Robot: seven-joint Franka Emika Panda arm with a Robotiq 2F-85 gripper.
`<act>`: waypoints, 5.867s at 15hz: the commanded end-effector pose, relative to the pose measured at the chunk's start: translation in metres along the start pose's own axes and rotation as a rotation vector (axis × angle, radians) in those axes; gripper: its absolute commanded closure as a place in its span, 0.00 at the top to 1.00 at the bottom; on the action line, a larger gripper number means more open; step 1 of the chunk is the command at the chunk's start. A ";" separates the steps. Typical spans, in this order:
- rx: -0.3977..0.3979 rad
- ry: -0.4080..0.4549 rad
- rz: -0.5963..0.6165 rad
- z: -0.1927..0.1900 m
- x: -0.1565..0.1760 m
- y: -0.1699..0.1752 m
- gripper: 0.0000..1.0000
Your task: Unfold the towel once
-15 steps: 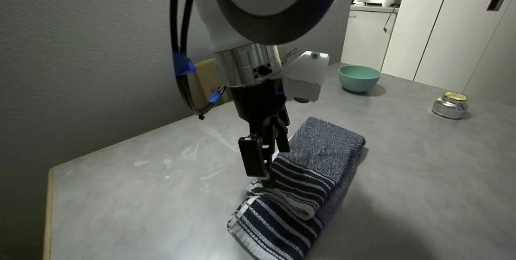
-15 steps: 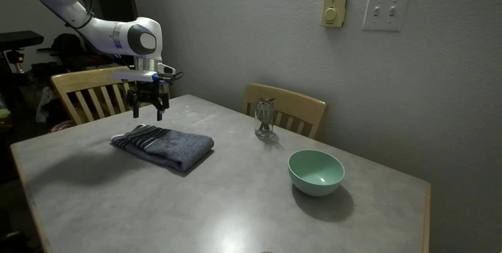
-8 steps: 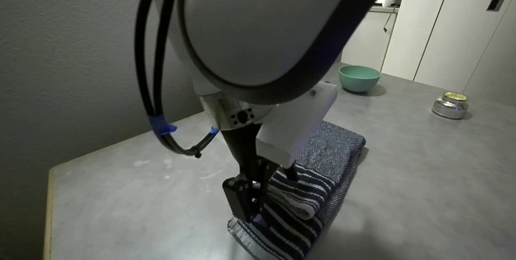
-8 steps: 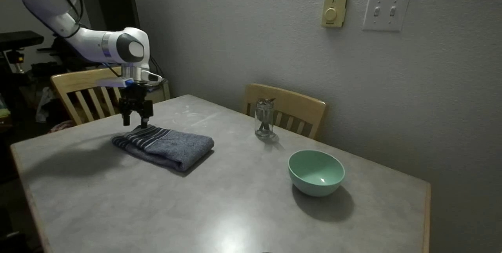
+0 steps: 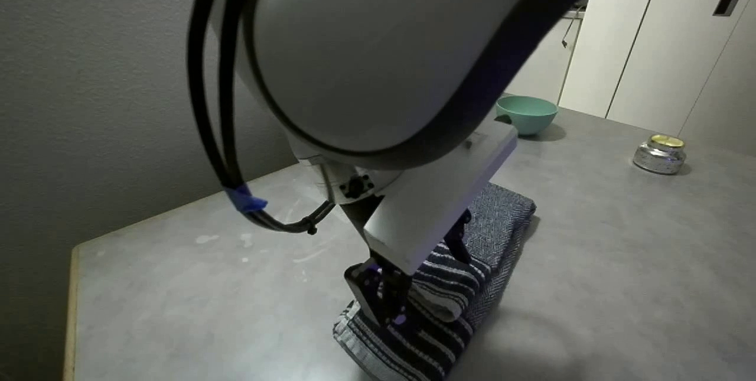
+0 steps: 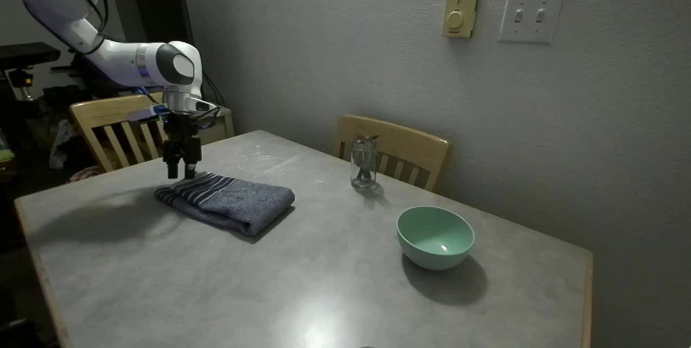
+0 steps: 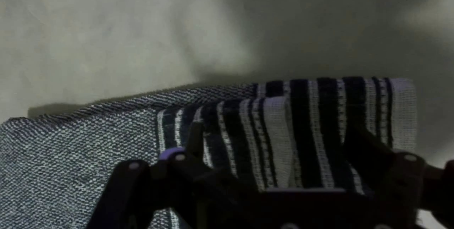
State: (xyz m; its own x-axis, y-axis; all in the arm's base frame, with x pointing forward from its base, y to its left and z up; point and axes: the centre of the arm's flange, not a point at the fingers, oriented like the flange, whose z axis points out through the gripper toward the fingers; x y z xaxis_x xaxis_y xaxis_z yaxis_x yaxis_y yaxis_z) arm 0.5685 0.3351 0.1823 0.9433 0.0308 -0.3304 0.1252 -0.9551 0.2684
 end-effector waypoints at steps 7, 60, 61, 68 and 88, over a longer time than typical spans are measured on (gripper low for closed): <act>-0.044 0.032 -0.071 0.028 0.024 0.010 1.00; 0.185 0.495 -0.597 -0.046 0.006 0.076 0.02; 0.182 0.492 -0.596 -0.047 0.003 0.081 0.02; 0.182 0.497 -0.668 -0.047 0.012 0.082 0.02; 0.112 0.388 -0.408 -0.043 -0.013 0.122 0.01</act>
State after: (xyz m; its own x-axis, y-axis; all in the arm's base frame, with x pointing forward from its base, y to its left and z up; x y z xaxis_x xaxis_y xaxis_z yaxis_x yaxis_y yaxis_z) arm 0.6037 0.2538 0.2425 0.7990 0.6013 -0.0009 0.6011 -0.7986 0.0297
